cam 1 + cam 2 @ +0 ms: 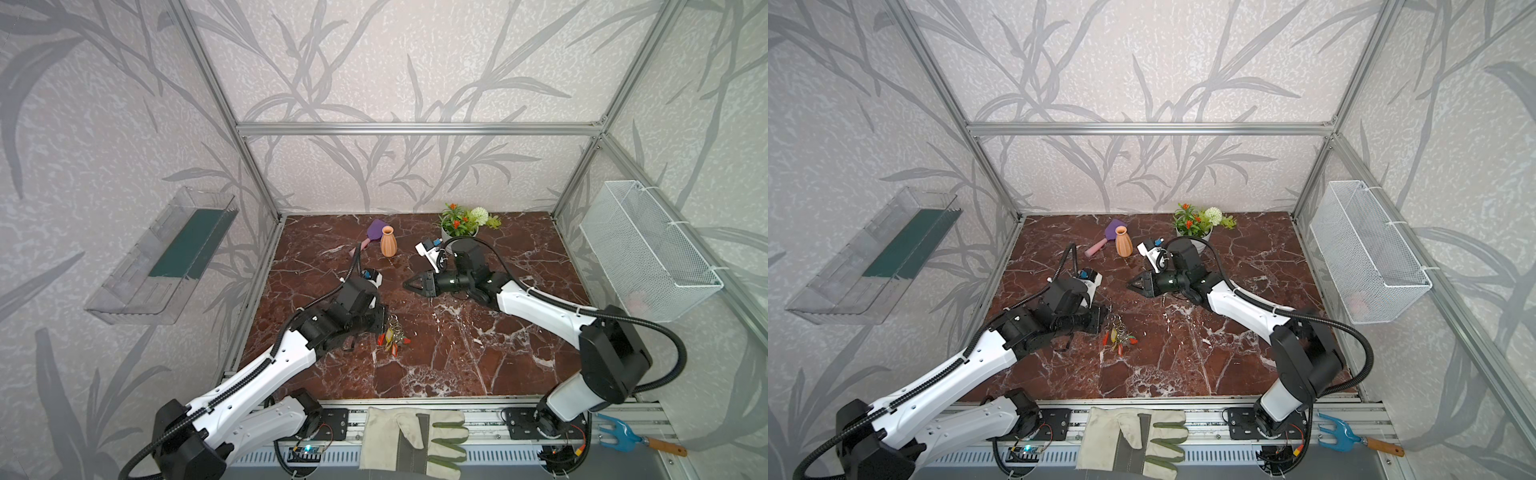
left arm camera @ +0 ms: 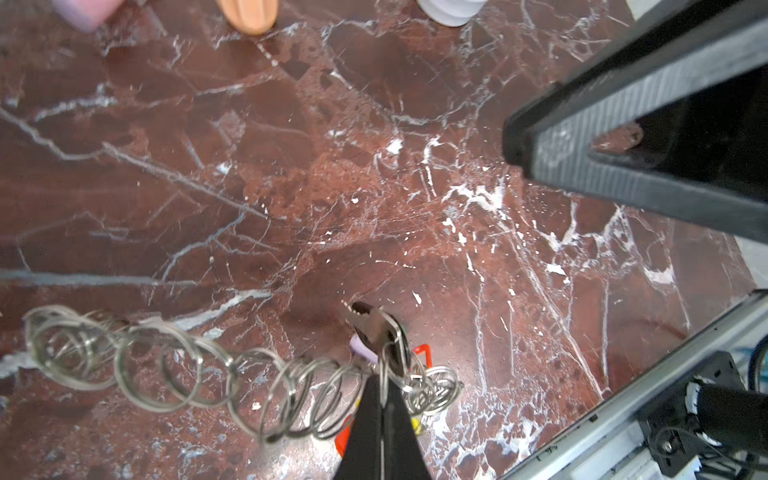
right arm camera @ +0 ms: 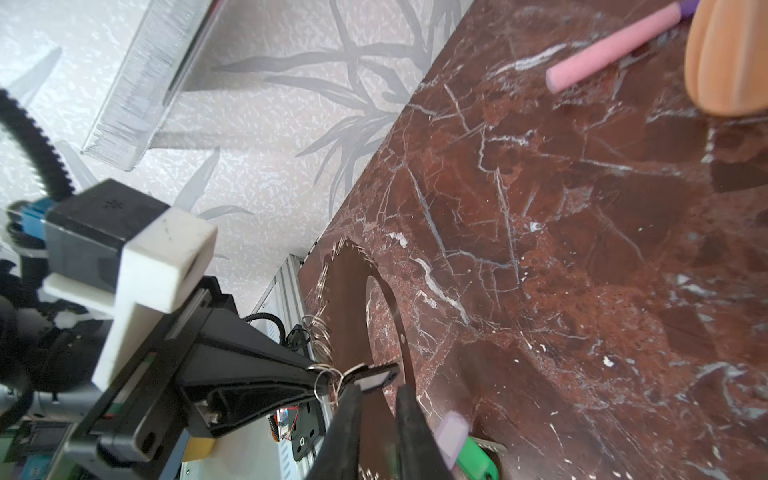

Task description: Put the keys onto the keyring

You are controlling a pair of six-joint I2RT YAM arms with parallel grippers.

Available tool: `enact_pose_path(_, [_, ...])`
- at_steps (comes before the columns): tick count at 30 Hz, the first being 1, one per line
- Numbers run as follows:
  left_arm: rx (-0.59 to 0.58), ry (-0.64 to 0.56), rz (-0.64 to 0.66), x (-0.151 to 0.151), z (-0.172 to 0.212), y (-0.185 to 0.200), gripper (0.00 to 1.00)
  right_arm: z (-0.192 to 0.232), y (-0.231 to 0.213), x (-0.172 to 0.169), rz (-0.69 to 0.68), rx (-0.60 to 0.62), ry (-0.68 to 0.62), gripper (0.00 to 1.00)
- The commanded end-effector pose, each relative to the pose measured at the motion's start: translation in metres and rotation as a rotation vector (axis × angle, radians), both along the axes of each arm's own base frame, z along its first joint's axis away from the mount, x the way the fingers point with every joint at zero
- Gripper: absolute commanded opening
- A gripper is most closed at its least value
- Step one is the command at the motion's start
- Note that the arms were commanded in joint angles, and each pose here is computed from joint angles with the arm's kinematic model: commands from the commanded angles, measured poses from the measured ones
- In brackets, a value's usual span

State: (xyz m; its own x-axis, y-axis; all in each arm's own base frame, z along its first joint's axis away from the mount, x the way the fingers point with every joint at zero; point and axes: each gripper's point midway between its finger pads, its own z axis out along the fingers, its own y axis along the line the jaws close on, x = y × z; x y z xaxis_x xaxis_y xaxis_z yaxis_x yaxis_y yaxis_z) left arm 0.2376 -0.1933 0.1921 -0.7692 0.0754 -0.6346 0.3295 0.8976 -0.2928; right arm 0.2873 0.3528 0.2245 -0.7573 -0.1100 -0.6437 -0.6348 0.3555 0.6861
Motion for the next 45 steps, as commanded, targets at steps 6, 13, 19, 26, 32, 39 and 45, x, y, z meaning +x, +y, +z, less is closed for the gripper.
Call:
enact_pose_path(6, [-0.084,-0.147,-0.196,0.009,0.072,-0.034,0.0,0.041,-0.037,-0.026,-0.057,-0.022,-0.166,0.26])
enact_pose_path(13, [-0.141,-0.233,-0.367,0.005,0.103,-0.06,0.0,0.069,-0.059,-0.041,-0.097,-0.027,-0.279,0.35])
enact_pose_path(19, [-0.171,-0.263,-0.489,0.0,0.124,-0.078,0.0,0.075,-0.061,-0.055,-0.051,-0.011,-0.309,0.4])
enact_pose_path(26, [-0.232,-0.232,-0.611,-0.006,0.137,-0.098,0.0,0.078,-0.062,-0.066,-0.002,-0.002,-0.347,0.44])
enact_pose_path(32, [-0.275,-0.22,-0.658,-0.007,0.14,-0.103,0.0,0.075,-0.061,-0.062,-0.007,-0.015,-0.366,0.47])
enact_pose_path(39, [-0.365,-0.223,-0.665,-0.006,0.148,-0.09,0.0,0.073,-0.057,-0.062,0.014,-0.007,-0.356,0.27])
enact_pose_path(45, [-0.389,-0.218,-0.687,-0.009,0.151,-0.085,0.0,0.079,-0.056,-0.066,0.027,0.017,-0.36,0.09])
